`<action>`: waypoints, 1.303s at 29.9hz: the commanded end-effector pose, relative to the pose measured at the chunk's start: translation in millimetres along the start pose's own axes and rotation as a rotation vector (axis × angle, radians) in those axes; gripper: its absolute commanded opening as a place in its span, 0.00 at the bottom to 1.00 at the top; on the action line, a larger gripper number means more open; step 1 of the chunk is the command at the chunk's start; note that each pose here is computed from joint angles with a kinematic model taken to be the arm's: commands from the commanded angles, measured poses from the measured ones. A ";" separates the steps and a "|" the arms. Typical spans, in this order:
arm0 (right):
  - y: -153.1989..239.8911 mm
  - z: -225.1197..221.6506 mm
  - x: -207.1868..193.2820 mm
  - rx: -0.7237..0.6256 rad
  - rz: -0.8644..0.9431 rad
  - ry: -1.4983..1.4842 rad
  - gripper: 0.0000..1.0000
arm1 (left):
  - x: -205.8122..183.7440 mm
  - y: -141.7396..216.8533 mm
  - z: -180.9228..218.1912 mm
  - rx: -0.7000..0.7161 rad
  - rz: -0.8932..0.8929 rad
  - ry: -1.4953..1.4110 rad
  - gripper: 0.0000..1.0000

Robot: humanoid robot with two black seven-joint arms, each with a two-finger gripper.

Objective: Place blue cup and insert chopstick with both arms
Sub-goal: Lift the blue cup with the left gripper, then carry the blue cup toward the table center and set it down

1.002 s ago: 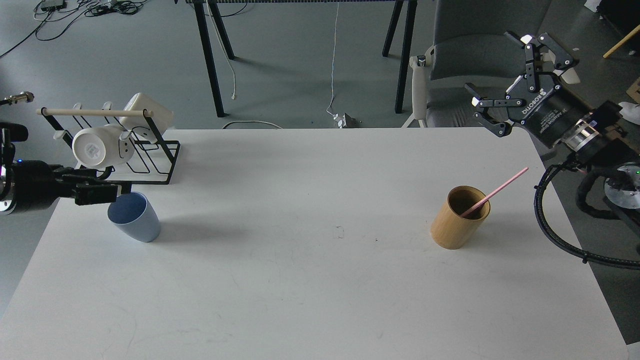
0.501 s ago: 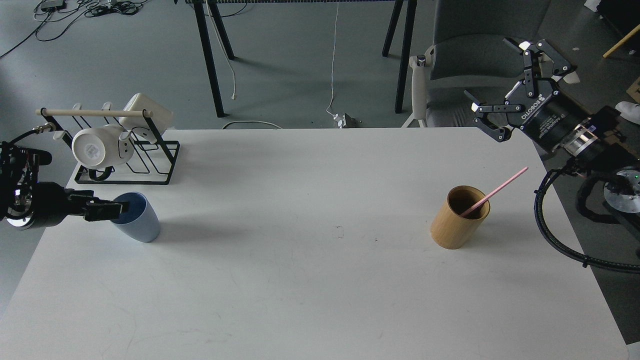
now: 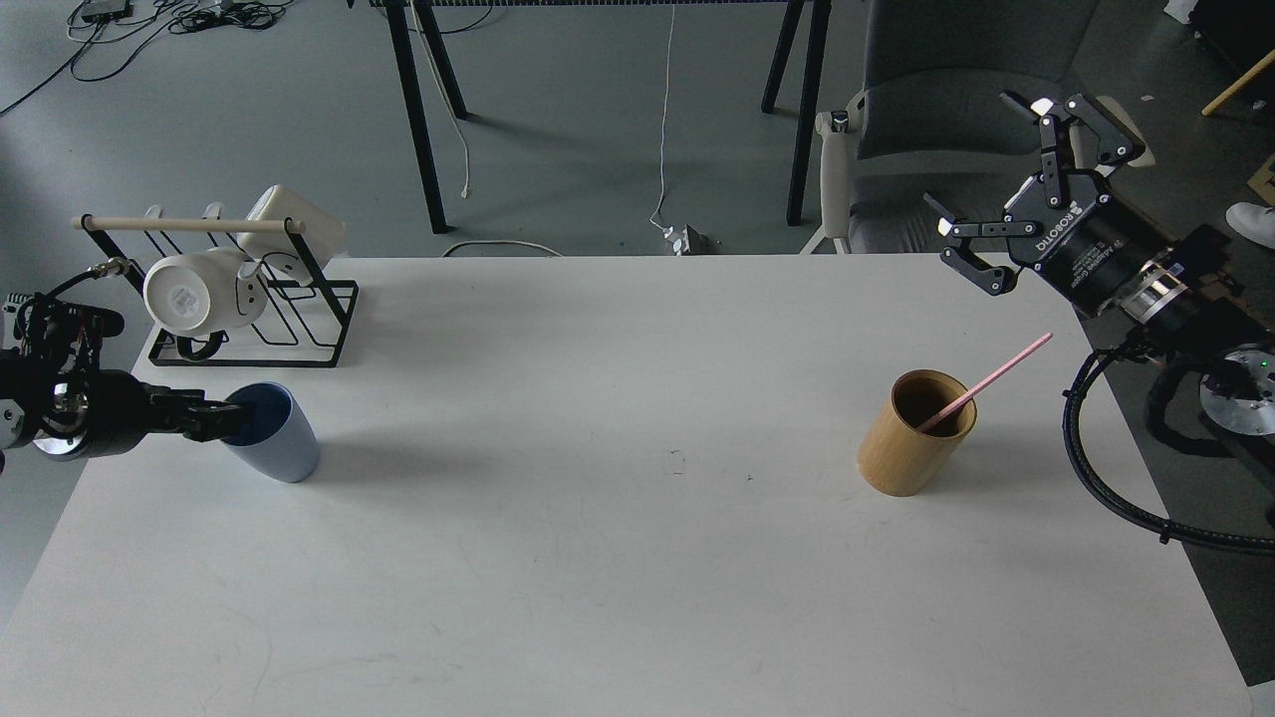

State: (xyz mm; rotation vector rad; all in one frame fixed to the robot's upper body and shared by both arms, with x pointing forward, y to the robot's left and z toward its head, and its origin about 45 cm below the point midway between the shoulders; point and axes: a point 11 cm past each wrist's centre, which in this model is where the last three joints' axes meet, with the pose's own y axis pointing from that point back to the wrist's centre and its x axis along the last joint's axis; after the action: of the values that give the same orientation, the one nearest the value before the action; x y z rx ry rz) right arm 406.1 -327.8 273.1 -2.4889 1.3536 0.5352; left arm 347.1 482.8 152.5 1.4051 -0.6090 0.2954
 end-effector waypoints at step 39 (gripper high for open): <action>27.1 -38.6 64.8 0.139 0.213 0.007 0.99 | 133.3 -41.9 351.6 -0.563 -0.119 -0.558 0.03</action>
State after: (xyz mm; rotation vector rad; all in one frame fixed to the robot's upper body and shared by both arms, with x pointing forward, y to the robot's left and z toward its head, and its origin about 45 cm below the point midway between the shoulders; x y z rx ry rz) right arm 422.1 -398.5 278.9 -2.2783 1.5872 0.4618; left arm 403.3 159.8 221.0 0.9195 -0.9194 -0.2168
